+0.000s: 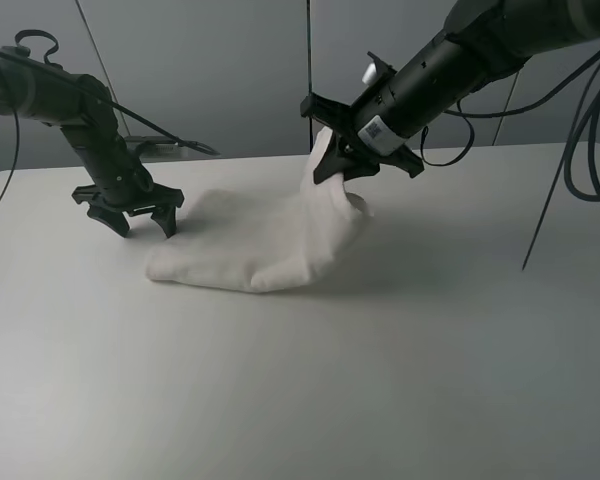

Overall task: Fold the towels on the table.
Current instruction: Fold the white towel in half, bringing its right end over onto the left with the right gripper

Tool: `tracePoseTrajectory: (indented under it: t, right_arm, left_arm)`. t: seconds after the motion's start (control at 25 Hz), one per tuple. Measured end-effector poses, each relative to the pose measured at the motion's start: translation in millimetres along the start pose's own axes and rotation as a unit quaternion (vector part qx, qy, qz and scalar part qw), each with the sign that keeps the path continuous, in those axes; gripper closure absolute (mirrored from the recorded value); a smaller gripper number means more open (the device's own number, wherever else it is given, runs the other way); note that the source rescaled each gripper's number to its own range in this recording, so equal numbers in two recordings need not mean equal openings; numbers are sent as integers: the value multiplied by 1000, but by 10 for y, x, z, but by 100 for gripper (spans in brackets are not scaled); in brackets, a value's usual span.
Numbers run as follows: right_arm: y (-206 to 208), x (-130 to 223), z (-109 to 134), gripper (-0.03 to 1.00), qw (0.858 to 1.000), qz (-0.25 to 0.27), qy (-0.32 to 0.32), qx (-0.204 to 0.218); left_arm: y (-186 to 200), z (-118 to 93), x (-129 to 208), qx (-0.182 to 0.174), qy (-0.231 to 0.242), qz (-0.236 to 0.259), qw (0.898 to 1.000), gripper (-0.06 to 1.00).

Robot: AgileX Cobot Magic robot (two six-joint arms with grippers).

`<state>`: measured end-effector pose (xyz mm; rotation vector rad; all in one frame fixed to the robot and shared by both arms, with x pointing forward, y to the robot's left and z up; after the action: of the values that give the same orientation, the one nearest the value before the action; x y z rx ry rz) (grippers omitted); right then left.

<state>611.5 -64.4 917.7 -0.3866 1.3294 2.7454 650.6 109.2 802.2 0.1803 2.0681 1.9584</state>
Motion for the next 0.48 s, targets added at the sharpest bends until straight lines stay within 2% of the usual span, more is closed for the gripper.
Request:
tracePoseTrajectory:
  t: [0.16, 0.48]
  right_arm:
    - [3, -91, 179, 97, 998, -30, -7, -51]
    - [-168, -78, 526, 97, 996, -50, 25, -72]
  left_arm:
    - [0, 0, 3, 0, 0, 1, 1000, -4]
    - [0, -12, 4, 4, -1, 1, 1000, -4]
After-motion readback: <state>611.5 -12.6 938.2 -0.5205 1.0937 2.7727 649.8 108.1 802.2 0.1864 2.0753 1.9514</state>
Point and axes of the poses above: a point on each arm's last joint axis where the gripper is mounted, y pointing back along that axis away from the gripper, z along the wrist's bending axis when the last joint is at zero, x = y × z, the point moved 7 cm from there along -y, pointing out along that axis toward the gripper, and after that the axes turned 6 degrees about y, right-handed, at the moved point
